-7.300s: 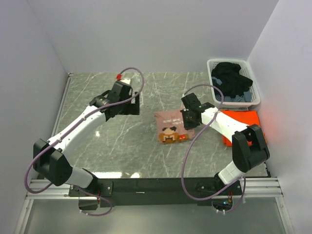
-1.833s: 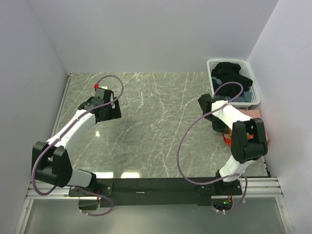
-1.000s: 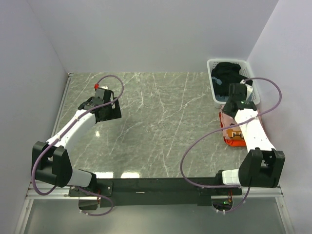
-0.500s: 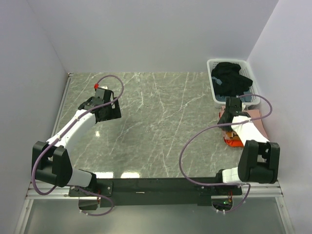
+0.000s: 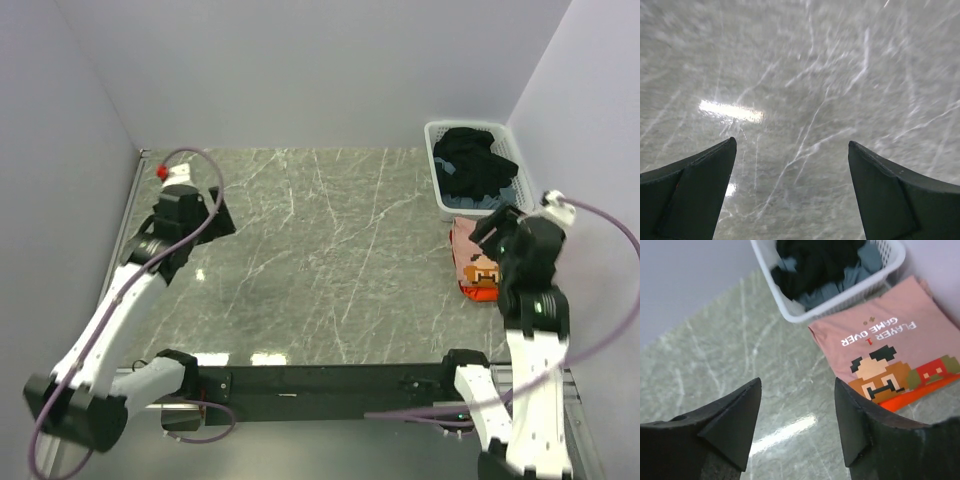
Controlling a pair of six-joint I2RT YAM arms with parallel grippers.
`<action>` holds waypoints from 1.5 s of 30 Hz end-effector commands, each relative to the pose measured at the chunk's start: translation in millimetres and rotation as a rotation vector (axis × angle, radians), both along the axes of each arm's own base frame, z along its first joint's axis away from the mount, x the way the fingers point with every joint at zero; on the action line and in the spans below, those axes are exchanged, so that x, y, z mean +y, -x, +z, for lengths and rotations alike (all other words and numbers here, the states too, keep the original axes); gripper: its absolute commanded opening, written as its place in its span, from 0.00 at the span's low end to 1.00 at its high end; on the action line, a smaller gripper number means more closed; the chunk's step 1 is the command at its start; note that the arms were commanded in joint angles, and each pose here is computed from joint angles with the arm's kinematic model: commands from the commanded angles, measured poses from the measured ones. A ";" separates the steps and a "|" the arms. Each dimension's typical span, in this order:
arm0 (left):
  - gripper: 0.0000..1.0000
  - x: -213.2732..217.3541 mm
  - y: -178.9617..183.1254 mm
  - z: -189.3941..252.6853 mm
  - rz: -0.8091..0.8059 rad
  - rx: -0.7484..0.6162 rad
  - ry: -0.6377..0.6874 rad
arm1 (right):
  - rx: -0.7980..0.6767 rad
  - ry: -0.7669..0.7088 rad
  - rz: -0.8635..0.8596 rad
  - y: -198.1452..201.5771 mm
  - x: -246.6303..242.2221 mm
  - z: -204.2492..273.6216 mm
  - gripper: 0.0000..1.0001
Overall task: Fold and stack the t-shirts
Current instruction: Reset both grippers
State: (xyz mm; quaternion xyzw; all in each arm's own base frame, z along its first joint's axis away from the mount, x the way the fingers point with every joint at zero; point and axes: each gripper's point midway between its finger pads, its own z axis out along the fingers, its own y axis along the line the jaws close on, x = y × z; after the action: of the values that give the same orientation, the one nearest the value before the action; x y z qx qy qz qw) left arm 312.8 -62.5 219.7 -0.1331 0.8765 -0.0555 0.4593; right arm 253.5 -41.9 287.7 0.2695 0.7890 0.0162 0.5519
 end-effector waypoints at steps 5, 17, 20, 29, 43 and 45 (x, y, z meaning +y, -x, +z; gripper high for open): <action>0.99 37.6 55.0 90.8 0.184 -0.265 0.110 | -0.155 0.082 -0.002 66.7 6.2 31.1 0.76; 1.00 98.6 130.6 106.0 0.427 -0.638 0.217 | -0.452 0.112 0.041 96.1 9.0 10.1 0.87; 1.00 105.3 137.4 104.2 0.448 -0.745 0.248 | -0.516 0.115 0.047 100.9 9.5 9.2 0.88; 0.99 97.8 132.8 77.9 0.400 -0.774 0.254 | -0.546 0.131 0.054 103.1 9.7 12.3 0.90; 0.99 88.2 106.4 74.9 0.349 -0.785 0.182 | -0.532 0.139 0.093 100.6 15.7 10.9 0.92; 0.99 85.4 101.4 71.1 0.336 -0.758 0.170 | -0.526 0.141 0.092 99.8 15.5 9.9 0.92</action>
State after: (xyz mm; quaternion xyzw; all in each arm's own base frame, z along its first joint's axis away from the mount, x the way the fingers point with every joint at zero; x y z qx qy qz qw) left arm 203.0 28.4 282.7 -0.3005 0.6045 -0.0946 0.7317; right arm 169.4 -25.3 270.6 0.1848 0.6775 0.0377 0.7109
